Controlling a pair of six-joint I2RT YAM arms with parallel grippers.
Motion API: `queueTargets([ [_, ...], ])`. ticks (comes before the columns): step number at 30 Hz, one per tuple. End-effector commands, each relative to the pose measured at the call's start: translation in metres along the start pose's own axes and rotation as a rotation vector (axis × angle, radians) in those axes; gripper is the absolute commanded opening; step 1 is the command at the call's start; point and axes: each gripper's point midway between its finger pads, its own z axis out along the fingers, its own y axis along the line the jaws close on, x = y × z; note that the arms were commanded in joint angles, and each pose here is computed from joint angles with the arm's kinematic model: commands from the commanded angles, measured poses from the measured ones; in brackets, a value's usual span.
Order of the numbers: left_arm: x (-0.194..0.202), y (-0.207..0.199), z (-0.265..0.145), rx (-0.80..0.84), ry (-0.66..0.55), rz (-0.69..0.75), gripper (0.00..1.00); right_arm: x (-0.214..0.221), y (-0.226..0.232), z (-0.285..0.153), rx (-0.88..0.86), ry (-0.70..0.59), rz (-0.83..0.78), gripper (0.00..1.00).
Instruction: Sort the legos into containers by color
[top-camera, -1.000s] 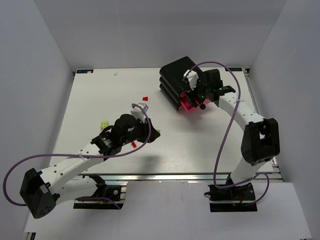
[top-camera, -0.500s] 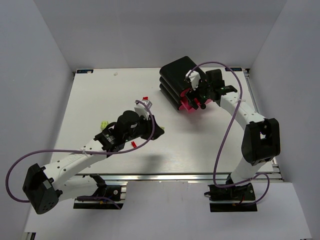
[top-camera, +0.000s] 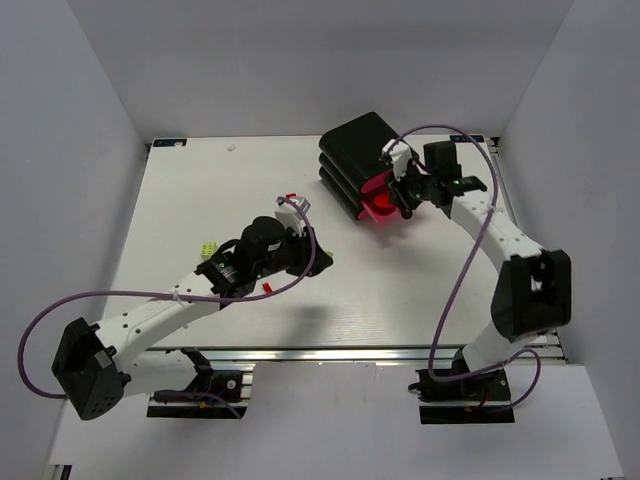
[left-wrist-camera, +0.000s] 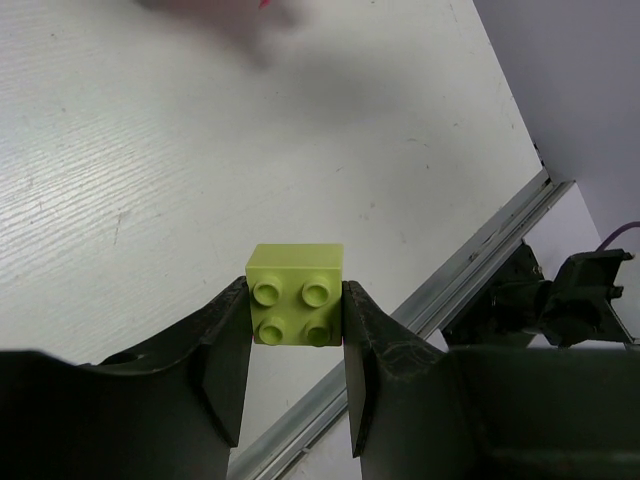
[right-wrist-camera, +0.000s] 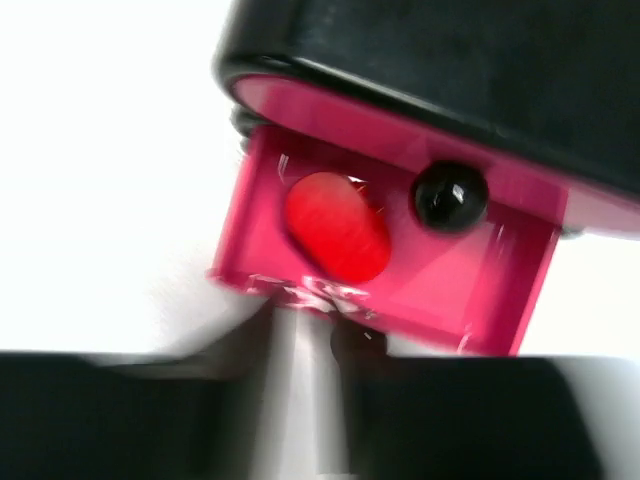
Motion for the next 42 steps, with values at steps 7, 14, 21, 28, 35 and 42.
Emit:
queueTargets([
  [7, -0.035, -0.024, 0.060, 0.040, 0.011, 0.043, 0.08, -0.043, 0.005, -0.126, 0.263, -0.416, 0.374, 0.00],
  [14, -0.053, -0.014, 0.106, -0.060, 0.026, 0.049, 0.06, -0.031, 0.020, -0.144, 0.187, -0.484, 0.366, 0.50],
  [21, -0.053, 0.001, 0.106, -0.143, 0.026, 0.060, 0.06, -0.007, 0.033, -0.121, 0.038, -0.382, 0.378, 0.40],
  [28, -0.039, 0.063, 0.057, -0.410, 0.050, 0.100, 0.04, -0.002, 0.066, -0.111, -0.165, -0.374, 0.325, 0.15],
  [35, -0.025, 0.117, 0.001, -0.636, 0.074, 0.105, 0.00, 0.003, 0.074, -0.098, -0.196, -0.330, 0.294, 0.29],
  [42, -0.005, 0.164, -0.034, -0.788, 0.151, 0.100, 0.00, 0.023, 0.055, -0.077, -0.089, -0.205, 0.377, 0.38],
])
